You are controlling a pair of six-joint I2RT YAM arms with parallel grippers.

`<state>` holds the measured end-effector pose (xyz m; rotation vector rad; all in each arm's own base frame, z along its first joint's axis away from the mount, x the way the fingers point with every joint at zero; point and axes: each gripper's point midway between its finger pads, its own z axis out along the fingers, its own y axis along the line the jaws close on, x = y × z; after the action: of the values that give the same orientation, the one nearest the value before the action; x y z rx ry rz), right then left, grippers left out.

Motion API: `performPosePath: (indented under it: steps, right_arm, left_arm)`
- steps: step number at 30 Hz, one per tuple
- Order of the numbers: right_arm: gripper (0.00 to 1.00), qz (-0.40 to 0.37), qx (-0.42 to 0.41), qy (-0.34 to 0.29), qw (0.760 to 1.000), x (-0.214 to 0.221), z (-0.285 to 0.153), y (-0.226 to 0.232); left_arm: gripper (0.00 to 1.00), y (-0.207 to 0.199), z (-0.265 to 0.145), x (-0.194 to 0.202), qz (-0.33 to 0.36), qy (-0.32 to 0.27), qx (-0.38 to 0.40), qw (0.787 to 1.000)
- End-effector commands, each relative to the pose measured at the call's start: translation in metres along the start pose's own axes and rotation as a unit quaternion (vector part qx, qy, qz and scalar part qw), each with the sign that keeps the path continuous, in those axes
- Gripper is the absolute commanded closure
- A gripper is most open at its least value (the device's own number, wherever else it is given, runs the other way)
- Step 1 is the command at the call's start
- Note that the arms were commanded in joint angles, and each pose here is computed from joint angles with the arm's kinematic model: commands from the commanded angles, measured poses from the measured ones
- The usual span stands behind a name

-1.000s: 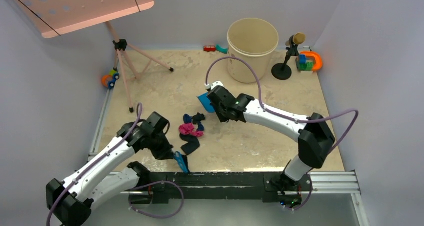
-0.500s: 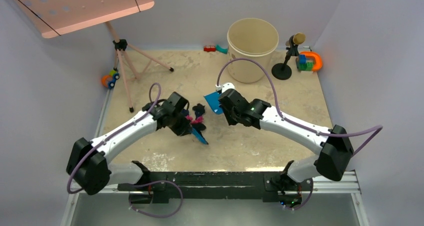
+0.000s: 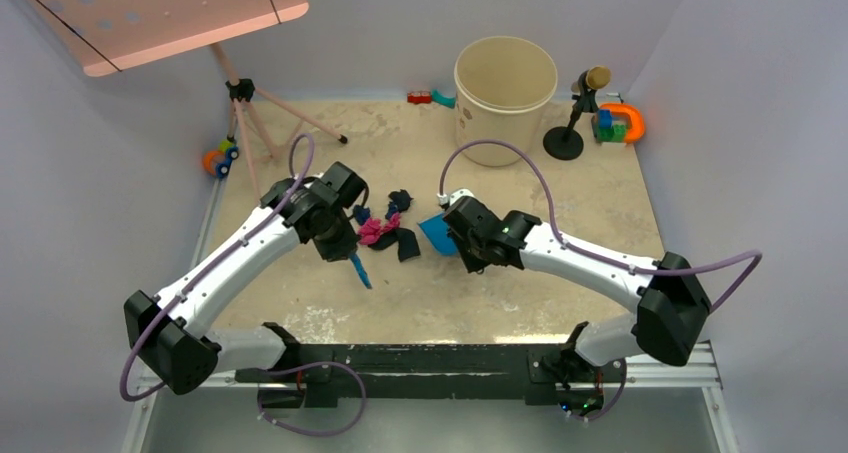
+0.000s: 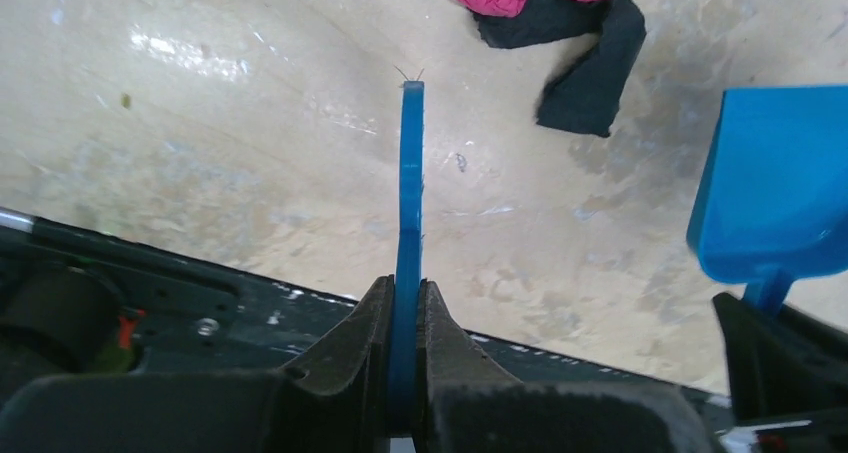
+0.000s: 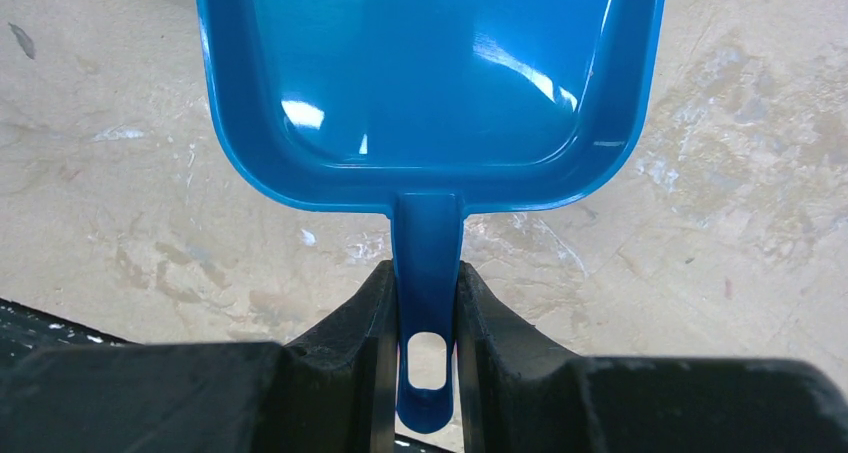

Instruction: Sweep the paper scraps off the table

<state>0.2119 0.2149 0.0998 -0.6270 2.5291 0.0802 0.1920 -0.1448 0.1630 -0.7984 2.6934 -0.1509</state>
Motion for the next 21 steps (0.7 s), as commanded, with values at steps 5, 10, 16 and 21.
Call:
performPosePath:
  steps: [5, 10, 16, 21]
  right_arm:
    - [1.0, -0.015, -0.036, 0.057, 0.998, 0.018, -0.004, 0.018]
    - [1.0, -0.023, -0.07, 0.104, 0.992, 0.042, -0.021, 0.028]
    - [1.0, -0.048, -0.071, 0.154, 0.984, 0.07, -0.026, 0.032]
    - [1.0, -0.06, -0.078, 0.164, 0.982, 0.071, -0.016, 0.041]
  left_arm:
    - [1.0, -0.014, -0.014, -0.08, 0.218, -0.09, 0.032, 0.971]
    - [1.0, -0.024, -0.008, -0.136, 0.286, -0.179, -0.028, 0.941]
    - [1.0, -0.032, 0.027, -0.171, 0.346, -0.166, -0.114, 0.916]
    - [1.0, -0.067, 0.051, -0.181, 0.378, -0.141, -0.079, 0.911]
